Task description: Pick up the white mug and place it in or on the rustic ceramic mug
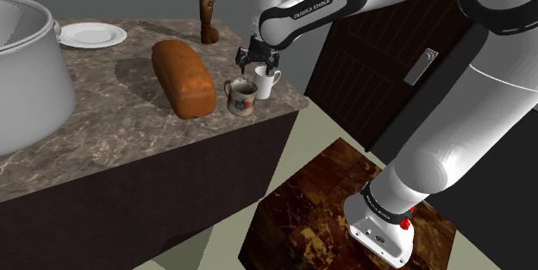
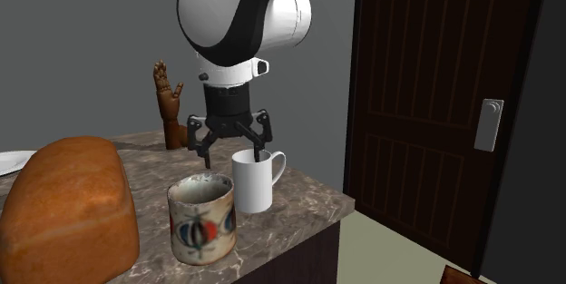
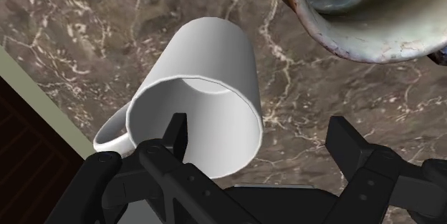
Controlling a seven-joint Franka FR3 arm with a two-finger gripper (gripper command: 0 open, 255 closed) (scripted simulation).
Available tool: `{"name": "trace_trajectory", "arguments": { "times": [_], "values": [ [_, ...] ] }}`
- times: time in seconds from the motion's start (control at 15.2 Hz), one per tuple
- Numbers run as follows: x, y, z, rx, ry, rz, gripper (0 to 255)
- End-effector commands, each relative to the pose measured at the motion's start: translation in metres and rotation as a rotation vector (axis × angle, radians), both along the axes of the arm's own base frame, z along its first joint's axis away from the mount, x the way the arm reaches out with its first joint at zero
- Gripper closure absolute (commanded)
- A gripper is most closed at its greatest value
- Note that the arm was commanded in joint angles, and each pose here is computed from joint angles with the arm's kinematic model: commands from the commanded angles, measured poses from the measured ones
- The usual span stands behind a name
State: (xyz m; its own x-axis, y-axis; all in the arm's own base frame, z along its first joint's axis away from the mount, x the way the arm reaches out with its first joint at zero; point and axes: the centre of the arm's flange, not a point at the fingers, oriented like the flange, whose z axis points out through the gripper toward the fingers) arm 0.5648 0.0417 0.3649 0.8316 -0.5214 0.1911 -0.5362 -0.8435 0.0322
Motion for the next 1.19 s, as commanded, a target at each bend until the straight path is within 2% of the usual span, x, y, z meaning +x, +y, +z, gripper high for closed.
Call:
{"name": "trace_trajectory", "arguments": {
  "times": [0.0, 0.46, 0.53, 1.12],
  "values": [
    [-0.0003, -0.0016, -0.0066, 0.0, 0.0, 0.0, 0],
    [-0.0003, -0.0016, -0.0066, 0.0, 0.0, 0.0, 0],
    [-0.0003, -0.0016, -0.0066, 0.0, 0.0, 0.0, 255],
    [-0.0003, -0.0016, -0.0066, 0.0, 0.0, 0.0, 255]
  ]
}}
